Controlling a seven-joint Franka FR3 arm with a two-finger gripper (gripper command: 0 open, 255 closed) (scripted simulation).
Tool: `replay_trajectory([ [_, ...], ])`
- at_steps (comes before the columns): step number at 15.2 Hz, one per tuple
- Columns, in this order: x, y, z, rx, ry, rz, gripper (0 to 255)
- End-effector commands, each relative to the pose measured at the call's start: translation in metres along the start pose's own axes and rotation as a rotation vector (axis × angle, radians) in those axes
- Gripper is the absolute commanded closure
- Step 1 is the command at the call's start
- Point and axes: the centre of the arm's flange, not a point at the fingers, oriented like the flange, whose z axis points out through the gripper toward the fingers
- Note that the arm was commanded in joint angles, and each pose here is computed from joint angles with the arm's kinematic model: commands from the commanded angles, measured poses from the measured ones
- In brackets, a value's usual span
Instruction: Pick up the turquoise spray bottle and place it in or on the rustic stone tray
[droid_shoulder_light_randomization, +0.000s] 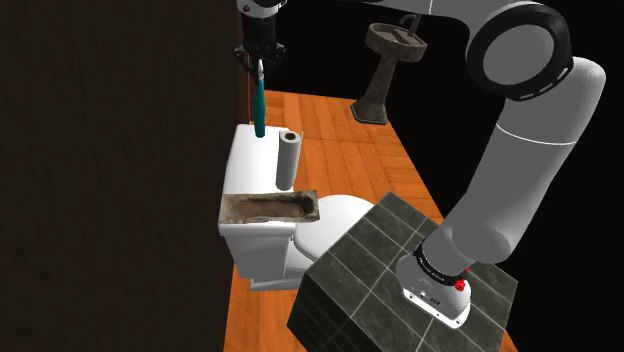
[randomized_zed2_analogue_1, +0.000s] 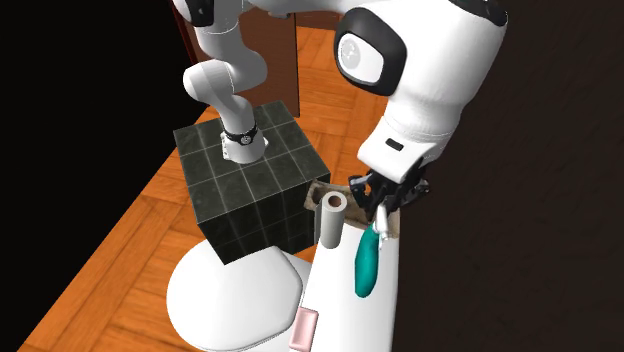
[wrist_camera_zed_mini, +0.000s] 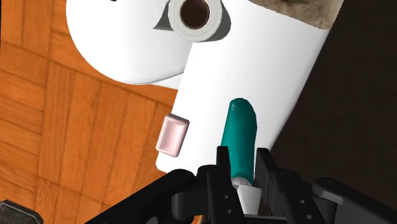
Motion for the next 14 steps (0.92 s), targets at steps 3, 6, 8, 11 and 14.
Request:
replay_trajectory([
  [3,-0.047,-0.004,-0.02,0.0,0.001,0.0,255],
  [6,-0.083,-0.006,-0.037,0.0,0.001,0.0,255],
  [8,-0.106,-0.007,-0.048,0.0,0.001,0.0,255],
  [11,-0.142,-0.009,-0.064,0.0,0.001,0.0,255],
  [14,-0.178,-0.011,-0.081,0.0,0.001,0.0,255],
])
